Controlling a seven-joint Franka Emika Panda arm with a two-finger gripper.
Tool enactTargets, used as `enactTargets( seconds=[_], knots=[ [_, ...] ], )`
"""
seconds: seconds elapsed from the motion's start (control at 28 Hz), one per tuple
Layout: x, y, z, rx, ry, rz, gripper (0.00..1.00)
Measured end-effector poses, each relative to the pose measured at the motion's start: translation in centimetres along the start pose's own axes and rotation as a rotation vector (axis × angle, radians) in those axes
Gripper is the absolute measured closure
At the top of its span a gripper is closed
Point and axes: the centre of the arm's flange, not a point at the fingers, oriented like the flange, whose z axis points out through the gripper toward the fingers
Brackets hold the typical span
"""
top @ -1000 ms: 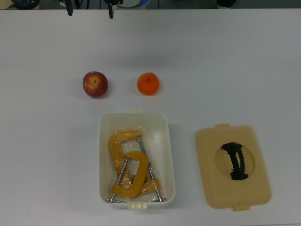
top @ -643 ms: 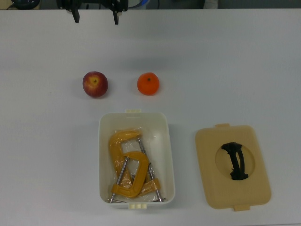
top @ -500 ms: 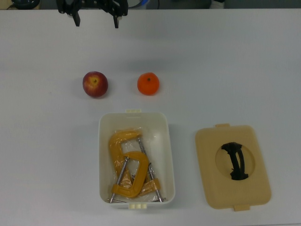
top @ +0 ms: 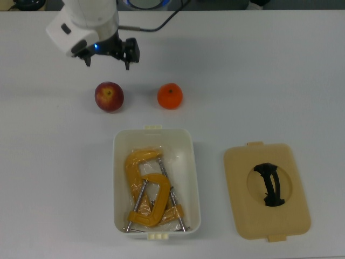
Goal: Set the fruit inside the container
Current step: 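Move the gripper down to the red apple and grasp it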
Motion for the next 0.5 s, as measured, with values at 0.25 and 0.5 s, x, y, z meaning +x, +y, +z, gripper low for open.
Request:
enactTargets(
  seconds=[0.25, 0.5],
  knots=[
    [1.7, 0.0, 5.7, -0.061, -0.050, -0.023, 0.00],
    [2.9, -0.2, 10.5, -0.107, -0.112, -0.046, 0.00]
  ],
)
